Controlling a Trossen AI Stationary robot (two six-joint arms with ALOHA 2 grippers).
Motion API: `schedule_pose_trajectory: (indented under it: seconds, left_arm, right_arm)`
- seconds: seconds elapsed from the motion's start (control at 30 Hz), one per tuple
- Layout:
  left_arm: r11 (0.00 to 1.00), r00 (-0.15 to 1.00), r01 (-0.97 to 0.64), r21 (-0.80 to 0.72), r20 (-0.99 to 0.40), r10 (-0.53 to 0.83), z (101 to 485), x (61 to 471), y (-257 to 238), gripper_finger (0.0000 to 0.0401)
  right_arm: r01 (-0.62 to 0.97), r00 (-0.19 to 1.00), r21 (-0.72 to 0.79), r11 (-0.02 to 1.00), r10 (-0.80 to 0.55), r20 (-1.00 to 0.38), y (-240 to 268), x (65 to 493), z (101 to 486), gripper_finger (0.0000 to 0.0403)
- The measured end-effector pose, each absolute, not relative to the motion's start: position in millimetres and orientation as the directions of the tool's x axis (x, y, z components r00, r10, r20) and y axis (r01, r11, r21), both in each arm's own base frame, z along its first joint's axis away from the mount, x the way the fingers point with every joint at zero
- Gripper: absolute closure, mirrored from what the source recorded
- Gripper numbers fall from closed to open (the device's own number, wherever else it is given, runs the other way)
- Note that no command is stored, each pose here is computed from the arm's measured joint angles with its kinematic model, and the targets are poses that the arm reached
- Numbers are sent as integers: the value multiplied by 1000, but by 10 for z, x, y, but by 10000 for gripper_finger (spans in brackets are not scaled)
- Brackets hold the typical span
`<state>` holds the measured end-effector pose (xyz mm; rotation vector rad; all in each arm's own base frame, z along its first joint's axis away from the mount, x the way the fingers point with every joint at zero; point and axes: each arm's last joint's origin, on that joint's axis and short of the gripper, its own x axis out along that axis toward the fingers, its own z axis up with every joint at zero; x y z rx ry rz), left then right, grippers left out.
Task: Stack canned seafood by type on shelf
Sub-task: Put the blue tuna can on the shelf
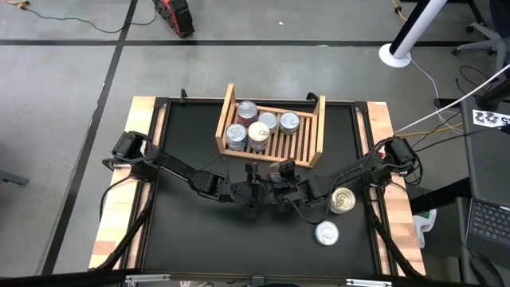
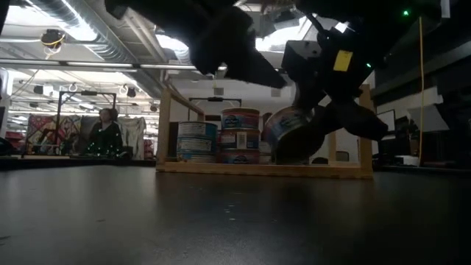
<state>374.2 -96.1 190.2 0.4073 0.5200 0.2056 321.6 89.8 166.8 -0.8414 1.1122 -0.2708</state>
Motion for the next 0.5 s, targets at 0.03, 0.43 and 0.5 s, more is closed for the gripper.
schedule_pose_trajectory:
  seconds: [0.03,0.43,0.5]
  left_arm:
    - [890,845,-89,447,-440,305,1927,3719,-971,256]
    - [869,782,-130,477,-490,385,2167,3481,-927,251]
    - [868,772,-126,479,-502,390,2150,3469,-921,251]
  right_arm:
    - [-213,438,-722,658,-596,-673,886,3204,1670,222]
    - [-170,328,-737,655,-667,-669,439,3259,1661,208]
    - [-161,311,-739,655,-677,-668,335,3276,1664,218]
